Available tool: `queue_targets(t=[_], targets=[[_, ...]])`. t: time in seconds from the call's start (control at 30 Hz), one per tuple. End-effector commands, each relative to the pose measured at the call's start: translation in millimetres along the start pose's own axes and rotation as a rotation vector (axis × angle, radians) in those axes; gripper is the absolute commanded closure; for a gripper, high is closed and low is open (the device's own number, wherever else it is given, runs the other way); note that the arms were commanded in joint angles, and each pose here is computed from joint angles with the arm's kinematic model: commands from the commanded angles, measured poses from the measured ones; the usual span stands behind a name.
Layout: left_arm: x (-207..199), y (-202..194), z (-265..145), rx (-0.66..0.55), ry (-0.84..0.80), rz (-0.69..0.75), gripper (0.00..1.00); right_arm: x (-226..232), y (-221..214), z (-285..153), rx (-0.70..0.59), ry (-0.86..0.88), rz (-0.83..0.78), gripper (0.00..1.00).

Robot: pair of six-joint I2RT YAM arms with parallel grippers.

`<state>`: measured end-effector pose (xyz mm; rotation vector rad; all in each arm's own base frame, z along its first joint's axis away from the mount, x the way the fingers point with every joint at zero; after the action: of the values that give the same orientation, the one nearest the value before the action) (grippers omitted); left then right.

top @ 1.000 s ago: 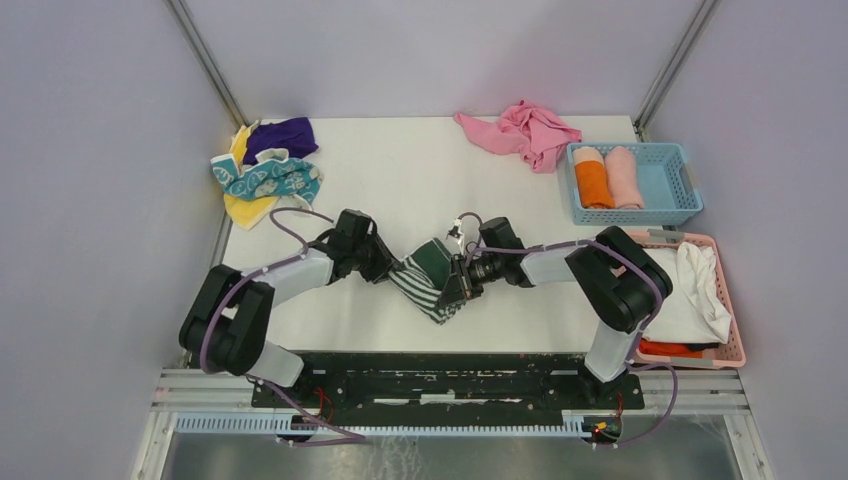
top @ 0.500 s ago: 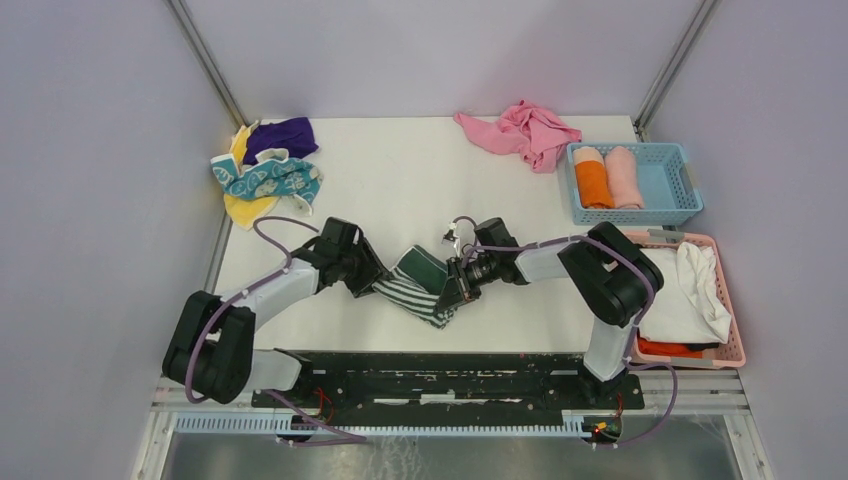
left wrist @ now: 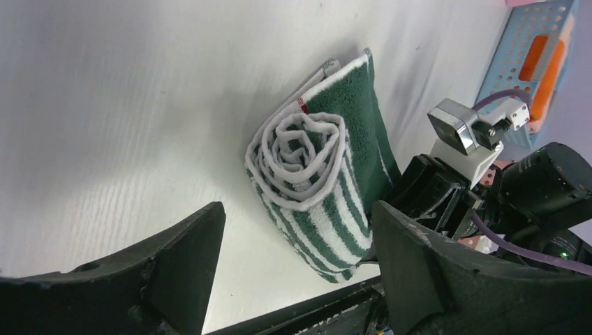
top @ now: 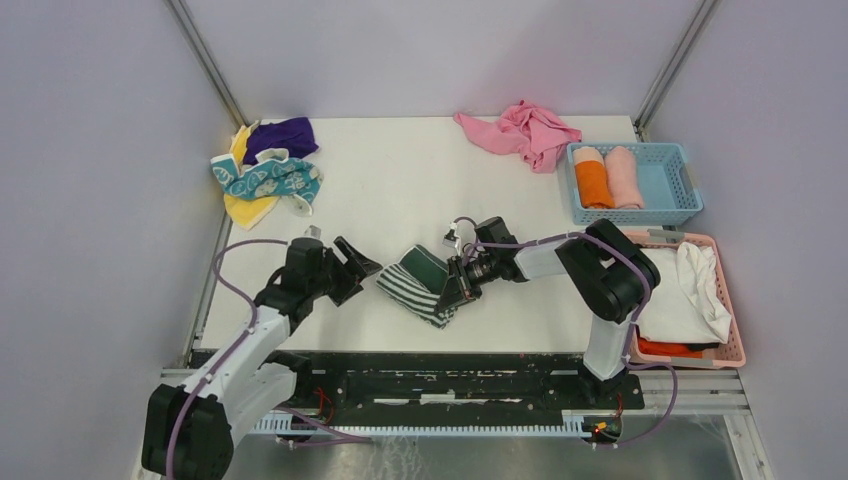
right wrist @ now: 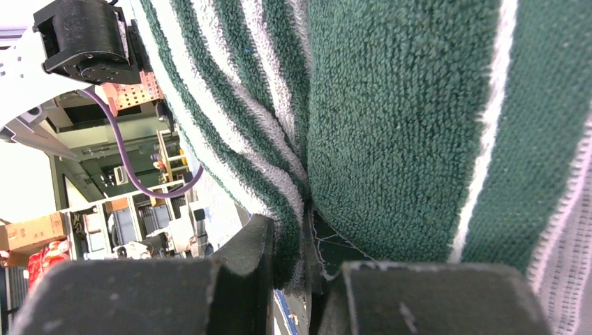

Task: Roll the towels
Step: Roll the towel at the center of the board.

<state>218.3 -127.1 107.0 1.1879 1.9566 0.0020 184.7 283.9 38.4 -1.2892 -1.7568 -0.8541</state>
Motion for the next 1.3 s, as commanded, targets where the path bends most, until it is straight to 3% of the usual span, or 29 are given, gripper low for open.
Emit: queue_targets(t=[0.0, 0.4, 0.67, 0.77, 0.97, 1.27], targets=[[-12, -9, 0, -0.008, -0.15, -0.104, 0.15, -76, -40, -2, 0.035, -0.333, 0.2, 1.0], [-21, -25, 27, 0.012, -0.205, -0.141, 0.16, -79, -39, -2, 0.033, -0.344, 0.215, 1.0], [-9, -45, 62, 0.064, -0.06, -0.102, 0.24, -76, -35, -7, 0.017, -0.376, 0.193, 0.95], [1, -51, 72, 0.092, -0.001, -0.102, 0.28, -70, -32, -10, 0.003, -0.38, 0.162, 0.88], [20, -61, 80, 0.143, 0.13, -0.074, 0.34, -47, -25, -23, -0.045, -0.456, 0.01, 0.65], [21, -62, 81, 0.144, 0.182, -0.03, 0.36, 26, -5, -72, -0.307, -0.768, -0.395, 0.43]])
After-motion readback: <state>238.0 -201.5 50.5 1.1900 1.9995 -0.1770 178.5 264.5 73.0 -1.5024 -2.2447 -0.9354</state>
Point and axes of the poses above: each gripper's point midway between its finger pads, its own z axis out along the fingers, its own x axis along the line the jaws close on, y = z × x, the point moved 3 cm from there along -z, back along the fingers, and after that the axes turned 7 degrees about z, right-handed, at the moved point
